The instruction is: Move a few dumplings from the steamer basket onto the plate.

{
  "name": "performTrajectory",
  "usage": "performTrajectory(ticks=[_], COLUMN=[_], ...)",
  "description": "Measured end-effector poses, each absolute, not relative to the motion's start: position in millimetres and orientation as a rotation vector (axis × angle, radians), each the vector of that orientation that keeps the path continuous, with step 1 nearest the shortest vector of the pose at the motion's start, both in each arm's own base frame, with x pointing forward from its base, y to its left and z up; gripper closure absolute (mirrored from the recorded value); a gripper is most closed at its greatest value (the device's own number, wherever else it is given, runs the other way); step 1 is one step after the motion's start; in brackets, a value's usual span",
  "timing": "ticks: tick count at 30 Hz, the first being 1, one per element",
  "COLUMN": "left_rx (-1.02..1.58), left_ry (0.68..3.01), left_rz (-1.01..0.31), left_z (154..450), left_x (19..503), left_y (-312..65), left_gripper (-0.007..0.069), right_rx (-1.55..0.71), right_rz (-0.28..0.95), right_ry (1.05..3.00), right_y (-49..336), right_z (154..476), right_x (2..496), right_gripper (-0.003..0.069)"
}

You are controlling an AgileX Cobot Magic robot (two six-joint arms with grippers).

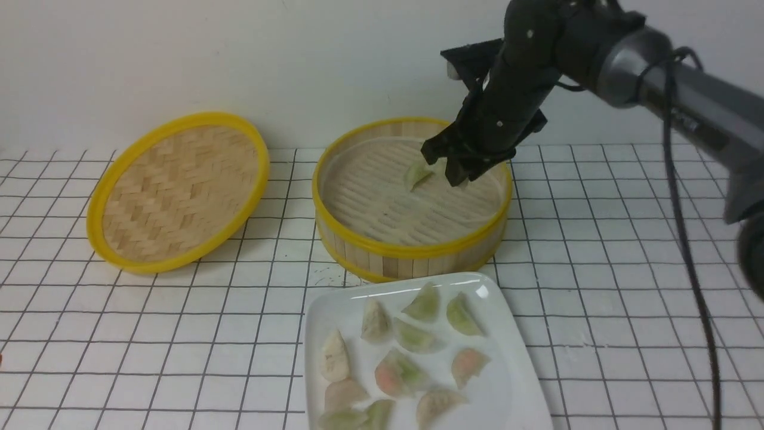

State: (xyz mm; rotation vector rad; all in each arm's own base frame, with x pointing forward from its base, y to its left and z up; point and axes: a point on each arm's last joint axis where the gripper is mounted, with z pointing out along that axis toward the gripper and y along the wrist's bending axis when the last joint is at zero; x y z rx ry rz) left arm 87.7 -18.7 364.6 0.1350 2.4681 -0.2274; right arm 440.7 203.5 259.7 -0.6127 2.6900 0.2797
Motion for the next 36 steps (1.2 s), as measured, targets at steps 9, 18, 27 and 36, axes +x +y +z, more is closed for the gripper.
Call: performTrajectory(ticks=[9, 18, 27, 36], left_rx=[0.015, 0.1, 0.398, 0.672], left_ry=[2.578, 2.747, 2.692, 2.605], left_rz=[-0.286, -0.381, -0.416, -0.438], left_z=[355.3, 339.6, 340.1, 294.9], left_x=[112.1, 212.7, 347.3, 452.7], left_y=[-20.4, -29.8, -85.1, -166.3], left_gripper=[0.0631, 0.0631, 0.0631, 0.0594], right_rx=[-0.813, -0.929, -0.837, -0.761], right_rz=[0.466, 0.483, 0.48, 0.513], right_ry=[2.769, 2.924, 3.002, 3.027], right_y=[191.2, 188.8, 184.4, 186.0], right_z=[289.0, 232.4, 218.5, 218.8], right_x=[320.0, 262.9, 255.1, 254.3], right_gripper=[0.051, 0.051, 0.051, 0.051])
